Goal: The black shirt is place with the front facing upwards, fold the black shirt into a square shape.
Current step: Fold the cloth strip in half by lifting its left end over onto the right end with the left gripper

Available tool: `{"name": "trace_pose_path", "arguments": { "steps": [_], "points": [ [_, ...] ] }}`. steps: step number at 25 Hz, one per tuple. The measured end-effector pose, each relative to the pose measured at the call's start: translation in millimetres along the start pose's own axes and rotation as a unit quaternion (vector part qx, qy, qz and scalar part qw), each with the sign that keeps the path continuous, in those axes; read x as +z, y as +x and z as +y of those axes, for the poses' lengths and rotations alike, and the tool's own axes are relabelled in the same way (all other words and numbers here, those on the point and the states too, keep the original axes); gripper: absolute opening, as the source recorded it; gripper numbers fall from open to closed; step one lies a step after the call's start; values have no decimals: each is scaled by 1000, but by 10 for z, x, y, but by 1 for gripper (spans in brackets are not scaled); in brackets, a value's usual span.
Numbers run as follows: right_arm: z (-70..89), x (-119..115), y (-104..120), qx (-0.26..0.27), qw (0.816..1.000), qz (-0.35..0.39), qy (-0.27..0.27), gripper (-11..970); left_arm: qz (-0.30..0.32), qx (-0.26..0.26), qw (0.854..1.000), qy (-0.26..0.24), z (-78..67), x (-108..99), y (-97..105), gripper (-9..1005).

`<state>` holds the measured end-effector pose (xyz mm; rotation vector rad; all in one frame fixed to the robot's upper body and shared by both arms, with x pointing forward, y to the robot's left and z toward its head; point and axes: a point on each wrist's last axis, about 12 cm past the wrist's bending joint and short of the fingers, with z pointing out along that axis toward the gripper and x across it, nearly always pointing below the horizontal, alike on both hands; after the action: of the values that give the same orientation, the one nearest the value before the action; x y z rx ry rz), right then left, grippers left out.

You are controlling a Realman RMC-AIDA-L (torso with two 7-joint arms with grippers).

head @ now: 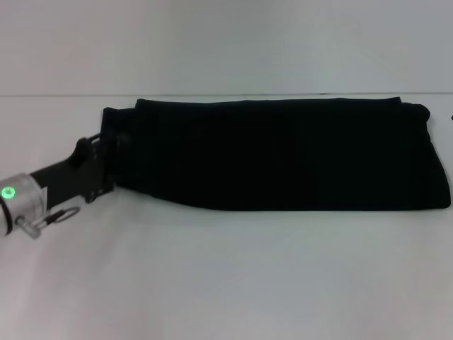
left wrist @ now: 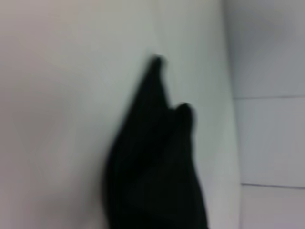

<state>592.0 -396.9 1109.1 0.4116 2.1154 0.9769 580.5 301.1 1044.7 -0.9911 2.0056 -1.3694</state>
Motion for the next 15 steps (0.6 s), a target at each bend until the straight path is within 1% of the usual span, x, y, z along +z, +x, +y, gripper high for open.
{"name": "trace_pose_path", "arguments": {
  "steps": [1, 4, 7, 10, 15],
  "points": [
    [-1, -1, 0, 0, 1000, 0, 0, 704, -3, -12, 1000, -10, 72, -42, 6, 751],
    [-9, -5, -4, 1, 1000, -2, 2, 704, -6, -30, 999, -22, 179, -112, 23, 751],
    [-10, -7, -10, 1, 1000, -4, 3, 703, -3, -42, 999, -32, 235, -150, 37, 751],
    [2, 2, -25, -1, 1000, -4, 3, 703, -4, -44, 998, -41, 231, -124, 31, 751],
    [12, 10, -31, -2, 1000, -4, 2, 703, -4, -46, 997, -61, 173, -14, 14, 750]
  ]
}}
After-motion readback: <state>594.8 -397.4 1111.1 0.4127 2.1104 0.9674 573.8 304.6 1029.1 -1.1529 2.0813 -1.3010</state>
